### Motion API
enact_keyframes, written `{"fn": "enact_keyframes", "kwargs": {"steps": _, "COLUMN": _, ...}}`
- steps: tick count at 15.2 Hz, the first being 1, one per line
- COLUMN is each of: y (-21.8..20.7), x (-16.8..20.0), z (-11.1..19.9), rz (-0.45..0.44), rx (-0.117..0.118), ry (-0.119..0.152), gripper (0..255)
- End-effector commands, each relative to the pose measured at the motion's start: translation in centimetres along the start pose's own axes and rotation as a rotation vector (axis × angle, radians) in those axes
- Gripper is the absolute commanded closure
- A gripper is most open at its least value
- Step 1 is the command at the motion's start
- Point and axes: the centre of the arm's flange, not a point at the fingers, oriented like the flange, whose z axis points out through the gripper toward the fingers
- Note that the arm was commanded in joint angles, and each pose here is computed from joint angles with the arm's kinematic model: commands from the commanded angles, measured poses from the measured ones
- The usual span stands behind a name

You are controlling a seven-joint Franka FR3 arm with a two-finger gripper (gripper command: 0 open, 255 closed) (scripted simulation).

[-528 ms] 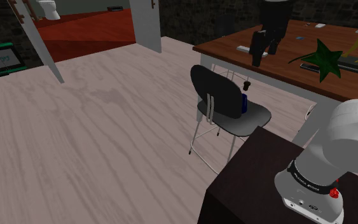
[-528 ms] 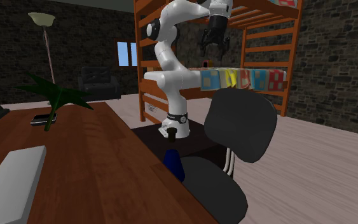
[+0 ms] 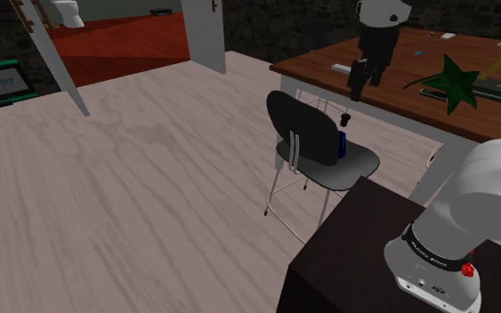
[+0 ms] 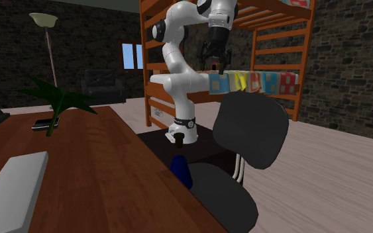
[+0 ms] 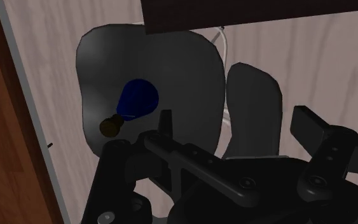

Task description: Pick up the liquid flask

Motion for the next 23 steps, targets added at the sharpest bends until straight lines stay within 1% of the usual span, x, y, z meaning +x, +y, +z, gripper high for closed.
{"fn": "enact_keyframes", "kwargs": {"steps": 1, "y": 1.5, "x": 1.5, "z": 1.8, "rz": -0.006, "rx": -0.002, "ry": 0.004, "gripper": 0}}
{"fn": "enact_keyframes", "kwargs": {"steps": 20, "y": 16.6, "x": 11.7, "z": 18.7, "rz": -0.053, "rx": -0.010, "ry": 0.026, "gripper": 0}}
{"fn": "enact_keyframes", "kwargs": {"steps": 23, "y": 16.9, "x": 12.1, "z": 20.3, "rz": -0.055, "rx": -0.010, "ry": 0.027, "gripper": 0}}
